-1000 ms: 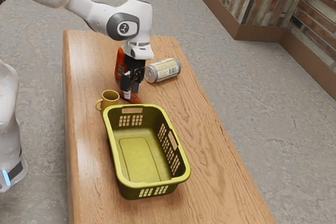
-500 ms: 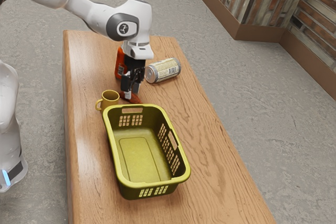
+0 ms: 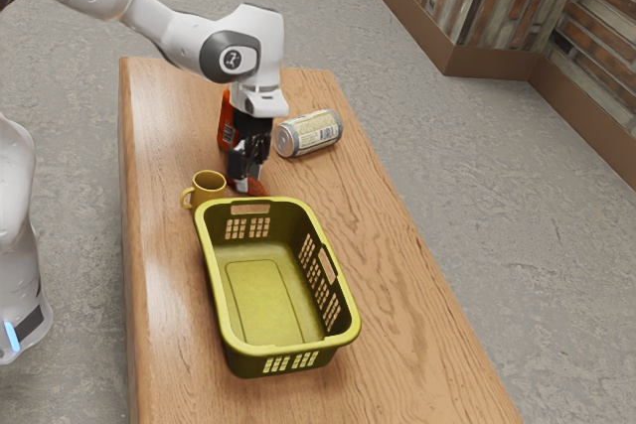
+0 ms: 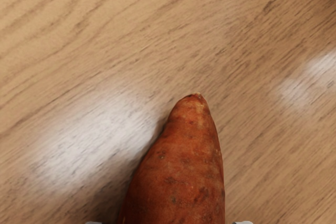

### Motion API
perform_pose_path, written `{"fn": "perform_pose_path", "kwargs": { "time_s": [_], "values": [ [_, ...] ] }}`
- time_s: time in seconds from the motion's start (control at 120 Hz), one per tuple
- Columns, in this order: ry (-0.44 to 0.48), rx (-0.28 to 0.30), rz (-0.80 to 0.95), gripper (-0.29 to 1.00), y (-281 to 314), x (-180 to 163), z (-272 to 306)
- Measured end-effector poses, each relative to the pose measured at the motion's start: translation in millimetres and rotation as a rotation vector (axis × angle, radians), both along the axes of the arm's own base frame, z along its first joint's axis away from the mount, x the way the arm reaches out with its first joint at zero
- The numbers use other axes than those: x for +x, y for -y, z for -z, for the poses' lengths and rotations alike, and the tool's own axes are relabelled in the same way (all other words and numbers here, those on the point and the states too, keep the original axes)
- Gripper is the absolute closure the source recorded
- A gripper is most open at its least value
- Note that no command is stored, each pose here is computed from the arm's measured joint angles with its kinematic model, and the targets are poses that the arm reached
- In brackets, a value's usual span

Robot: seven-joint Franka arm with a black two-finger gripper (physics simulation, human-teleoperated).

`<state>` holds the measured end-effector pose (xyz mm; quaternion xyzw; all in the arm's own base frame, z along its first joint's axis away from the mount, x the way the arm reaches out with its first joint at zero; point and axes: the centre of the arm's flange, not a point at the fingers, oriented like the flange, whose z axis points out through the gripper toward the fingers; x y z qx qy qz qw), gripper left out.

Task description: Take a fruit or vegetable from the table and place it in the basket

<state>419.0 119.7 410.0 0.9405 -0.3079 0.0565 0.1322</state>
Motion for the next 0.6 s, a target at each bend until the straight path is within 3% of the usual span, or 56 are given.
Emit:
{"fn": "perform_pose_path", "kwargs": {
  "time_s": [0.25, 0.6],
  "values": [
    [0.012, -0.009, -0.023, 0.50, -4.1, -0.1, -1.4],
    [0.074, -0.004, -0.034, 0.52, -7.1, 2.6, -26.5]
  ]
}}
